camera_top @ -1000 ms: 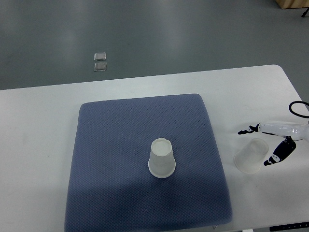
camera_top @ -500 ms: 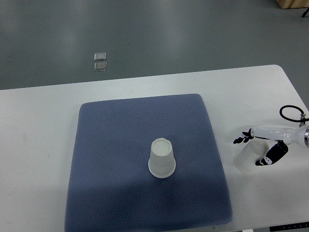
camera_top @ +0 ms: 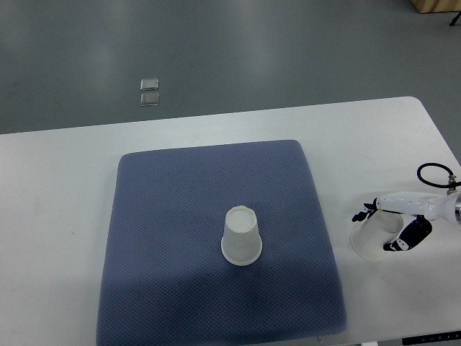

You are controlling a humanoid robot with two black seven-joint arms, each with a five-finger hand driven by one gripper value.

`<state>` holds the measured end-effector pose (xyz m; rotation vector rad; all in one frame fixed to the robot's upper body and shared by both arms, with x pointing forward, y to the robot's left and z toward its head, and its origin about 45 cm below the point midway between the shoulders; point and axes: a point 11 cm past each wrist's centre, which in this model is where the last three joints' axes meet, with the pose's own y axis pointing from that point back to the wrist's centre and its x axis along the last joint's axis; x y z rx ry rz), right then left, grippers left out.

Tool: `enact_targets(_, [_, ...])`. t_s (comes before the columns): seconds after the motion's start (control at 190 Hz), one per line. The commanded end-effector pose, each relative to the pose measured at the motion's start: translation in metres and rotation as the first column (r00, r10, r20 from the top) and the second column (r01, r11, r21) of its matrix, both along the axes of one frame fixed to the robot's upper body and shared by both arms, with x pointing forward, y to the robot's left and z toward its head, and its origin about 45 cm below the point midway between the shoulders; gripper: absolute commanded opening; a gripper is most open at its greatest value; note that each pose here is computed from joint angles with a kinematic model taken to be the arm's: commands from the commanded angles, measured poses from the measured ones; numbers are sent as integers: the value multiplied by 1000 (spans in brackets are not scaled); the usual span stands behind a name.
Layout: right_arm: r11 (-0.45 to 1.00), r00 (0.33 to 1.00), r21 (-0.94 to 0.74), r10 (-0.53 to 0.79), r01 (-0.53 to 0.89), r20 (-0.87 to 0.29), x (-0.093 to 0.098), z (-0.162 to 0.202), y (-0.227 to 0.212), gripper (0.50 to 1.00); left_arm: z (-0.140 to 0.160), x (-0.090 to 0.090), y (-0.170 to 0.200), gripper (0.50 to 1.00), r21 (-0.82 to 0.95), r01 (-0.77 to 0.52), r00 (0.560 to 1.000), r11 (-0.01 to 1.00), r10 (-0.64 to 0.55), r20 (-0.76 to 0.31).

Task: Stack paper cups
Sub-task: 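Close the right hand fingers around the white cup off the pad, then lift the held cup and carry it over the cup on the pad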

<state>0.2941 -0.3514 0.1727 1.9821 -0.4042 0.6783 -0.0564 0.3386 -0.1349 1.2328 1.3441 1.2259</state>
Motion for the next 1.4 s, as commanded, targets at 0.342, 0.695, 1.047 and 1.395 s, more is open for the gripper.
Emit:
enact_targets(0.342, [1000, 1000, 6, 5, -5, 1, 1, 1, 1, 703, 0, 0, 0, 1000, 0, 0, 1000, 1000, 0, 0])
enact_targets(0.695, [999, 999, 27, 18, -19, 33, 9, 12, 4, 680, 0, 0, 0, 1000, 0, 0, 1000, 1000, 0, 0])
enact_targets(1.047, [978, 975, 98, 168, -183, 142, 58, 96, 56, 686, 0, 0, 0, 1000, 0, 0, 1000, 1000, 0, 0])
enact_targets(1.395, [859, 884, 212, 445, -466, 141, 55, 151, 170, 695, 0, 0, 0, 1000, 0, 0, 1000, 1000, 0, 0])
